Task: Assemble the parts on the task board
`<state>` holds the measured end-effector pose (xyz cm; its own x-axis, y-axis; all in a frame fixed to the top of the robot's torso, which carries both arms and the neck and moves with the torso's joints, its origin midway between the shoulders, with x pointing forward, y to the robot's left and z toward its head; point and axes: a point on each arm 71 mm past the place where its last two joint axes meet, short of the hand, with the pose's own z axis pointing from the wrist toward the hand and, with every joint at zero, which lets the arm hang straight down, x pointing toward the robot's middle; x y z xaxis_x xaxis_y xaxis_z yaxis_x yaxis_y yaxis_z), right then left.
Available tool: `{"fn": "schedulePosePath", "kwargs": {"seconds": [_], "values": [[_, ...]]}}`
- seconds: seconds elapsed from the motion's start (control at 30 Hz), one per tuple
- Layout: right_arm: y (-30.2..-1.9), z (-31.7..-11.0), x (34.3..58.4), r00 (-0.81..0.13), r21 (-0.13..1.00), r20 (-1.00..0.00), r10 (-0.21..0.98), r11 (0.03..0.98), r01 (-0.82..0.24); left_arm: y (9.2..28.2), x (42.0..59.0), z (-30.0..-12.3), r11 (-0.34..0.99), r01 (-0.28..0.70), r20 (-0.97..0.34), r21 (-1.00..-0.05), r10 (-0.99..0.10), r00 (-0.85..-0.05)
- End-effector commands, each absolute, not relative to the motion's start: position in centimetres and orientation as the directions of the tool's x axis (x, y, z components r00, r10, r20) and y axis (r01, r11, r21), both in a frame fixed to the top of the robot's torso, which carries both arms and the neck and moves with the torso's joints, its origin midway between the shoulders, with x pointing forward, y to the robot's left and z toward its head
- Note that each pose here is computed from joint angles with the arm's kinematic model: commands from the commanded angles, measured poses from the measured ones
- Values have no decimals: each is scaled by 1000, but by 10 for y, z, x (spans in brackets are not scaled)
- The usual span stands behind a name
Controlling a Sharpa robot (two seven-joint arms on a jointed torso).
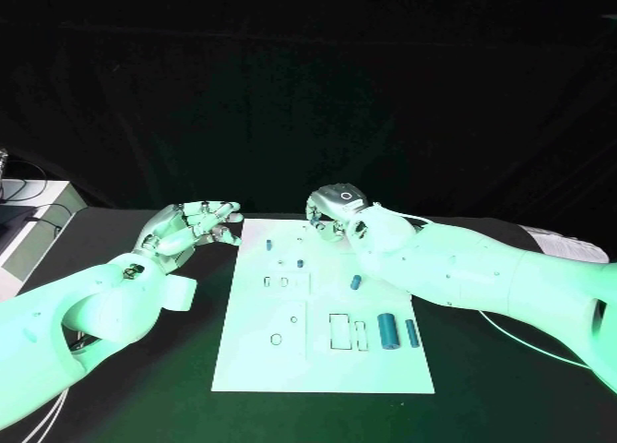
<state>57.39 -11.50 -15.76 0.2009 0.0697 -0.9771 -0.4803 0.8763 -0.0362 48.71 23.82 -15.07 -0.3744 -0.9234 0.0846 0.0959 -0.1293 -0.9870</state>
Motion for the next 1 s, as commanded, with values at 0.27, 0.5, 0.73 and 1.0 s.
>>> {"fn": "schedulePosePath", "kwargs": {"seconds": [0.27, 0.5, 0.73, 1.0], "values": [[-109, -160, 576, 218, -52, -974, 63, 874, -483, 236, 486, -146, -142, 111, 88, -984, -914, -395], [-106, -162, 577, 212, -51, -976, 60, 874, -484, 236, 486, -144, -144, 114, 88, -983, -915, -395], [-106, -163, 579, 212, -55, -976, 54, 877, -476, 235, 486, -143, -145, 116, 88, -983, -914, -397], [-106, -164, 581, 205, -59, -978, 45, 879, -474, 235, 486, -142, -145, 119, 87, -982, -914, -397]]}}
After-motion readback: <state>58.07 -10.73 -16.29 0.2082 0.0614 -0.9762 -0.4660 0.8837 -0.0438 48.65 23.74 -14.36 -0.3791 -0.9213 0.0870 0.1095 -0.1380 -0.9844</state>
